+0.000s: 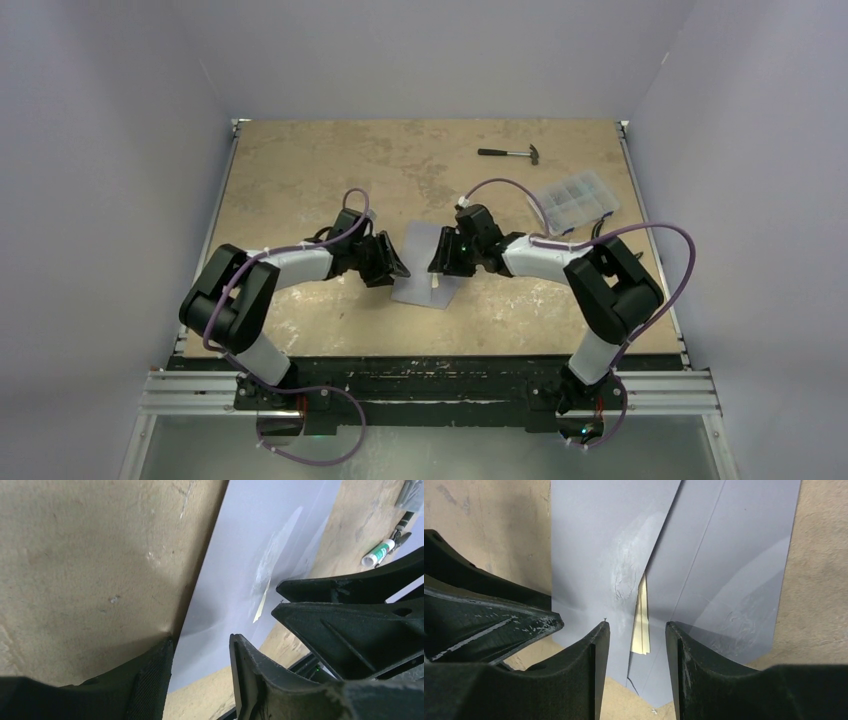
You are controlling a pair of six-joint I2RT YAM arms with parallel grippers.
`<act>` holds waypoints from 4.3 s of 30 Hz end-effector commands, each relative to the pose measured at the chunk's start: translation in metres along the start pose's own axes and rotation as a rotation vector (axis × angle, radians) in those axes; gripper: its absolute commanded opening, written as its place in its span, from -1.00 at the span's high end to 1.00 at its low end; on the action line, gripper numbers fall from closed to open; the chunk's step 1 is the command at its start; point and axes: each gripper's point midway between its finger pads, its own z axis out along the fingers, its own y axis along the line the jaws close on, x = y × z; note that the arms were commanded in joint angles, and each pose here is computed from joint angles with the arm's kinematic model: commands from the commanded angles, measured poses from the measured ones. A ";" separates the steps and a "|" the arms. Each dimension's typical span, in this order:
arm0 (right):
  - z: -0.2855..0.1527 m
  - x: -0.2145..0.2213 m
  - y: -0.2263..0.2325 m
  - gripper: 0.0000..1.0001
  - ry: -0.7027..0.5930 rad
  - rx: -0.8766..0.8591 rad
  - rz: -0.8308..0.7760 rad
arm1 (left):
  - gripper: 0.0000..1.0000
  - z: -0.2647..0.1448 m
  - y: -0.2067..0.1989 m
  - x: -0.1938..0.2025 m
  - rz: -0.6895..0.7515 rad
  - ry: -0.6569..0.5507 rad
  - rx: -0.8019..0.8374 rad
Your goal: Place the letter into the envelope and seal it
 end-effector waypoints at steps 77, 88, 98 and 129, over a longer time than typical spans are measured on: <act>0.005 0.008 0.005 0.12 0.024 -0.013 -0.147 | -0.05 0.001 0.073 0.077 -0.352 0.090 -0.221; -0.011 0.035 0.023 0.12 0.123 -0.152 -0.100 | 0.06 0.012 0.071 0.075 -0.372 0.097 -0.206; -0.016 0.027 0.038 0.11 0.120 -0.193 -0.095 | 0.10 0.012 0.075 0.077 -0.347 0.113 -0.226; -0.002 0.039 0.027 0.11 0.143 -0.194 -0.117 | 0.61 0.014 0.086 0.083 -0.340 0.111 -0.242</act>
